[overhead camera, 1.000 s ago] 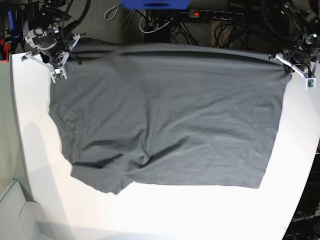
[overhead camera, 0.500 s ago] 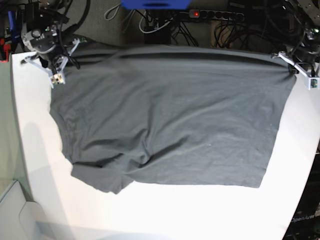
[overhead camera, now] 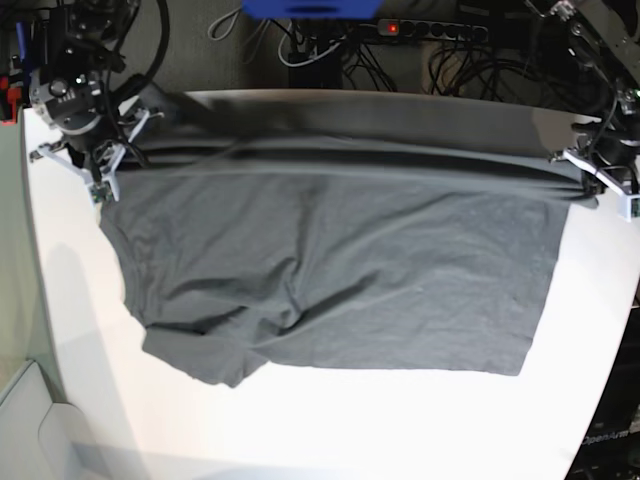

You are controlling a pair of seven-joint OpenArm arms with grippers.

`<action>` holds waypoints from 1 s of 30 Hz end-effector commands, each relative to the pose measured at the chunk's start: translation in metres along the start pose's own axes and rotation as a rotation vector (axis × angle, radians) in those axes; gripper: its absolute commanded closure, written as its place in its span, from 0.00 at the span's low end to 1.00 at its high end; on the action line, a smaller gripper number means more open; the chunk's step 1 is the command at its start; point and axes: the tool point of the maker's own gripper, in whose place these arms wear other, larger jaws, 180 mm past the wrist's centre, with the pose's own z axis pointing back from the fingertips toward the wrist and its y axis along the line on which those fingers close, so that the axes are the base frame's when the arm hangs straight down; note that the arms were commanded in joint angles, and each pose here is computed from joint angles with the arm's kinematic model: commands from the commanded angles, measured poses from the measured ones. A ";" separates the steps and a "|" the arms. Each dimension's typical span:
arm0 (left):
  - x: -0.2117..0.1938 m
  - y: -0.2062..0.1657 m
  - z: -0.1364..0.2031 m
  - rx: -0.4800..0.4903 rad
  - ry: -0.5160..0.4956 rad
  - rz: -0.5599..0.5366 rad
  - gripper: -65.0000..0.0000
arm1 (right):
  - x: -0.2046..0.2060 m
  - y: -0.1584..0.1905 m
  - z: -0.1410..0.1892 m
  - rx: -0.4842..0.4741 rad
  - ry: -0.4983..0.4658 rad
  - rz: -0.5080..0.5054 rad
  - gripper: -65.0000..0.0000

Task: Layout the t-shirt on the table in an organized manner, then fold the t-shirt properly
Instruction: 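Lift the collar edge with both grippers and fold it toward the hem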

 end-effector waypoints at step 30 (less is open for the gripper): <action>0.064 -0.017 -0.073 -0.063 -0.041 0.110 0.99 | 0.096 -0.033 -0.028 -0.037 -0.178 -0.020 1.00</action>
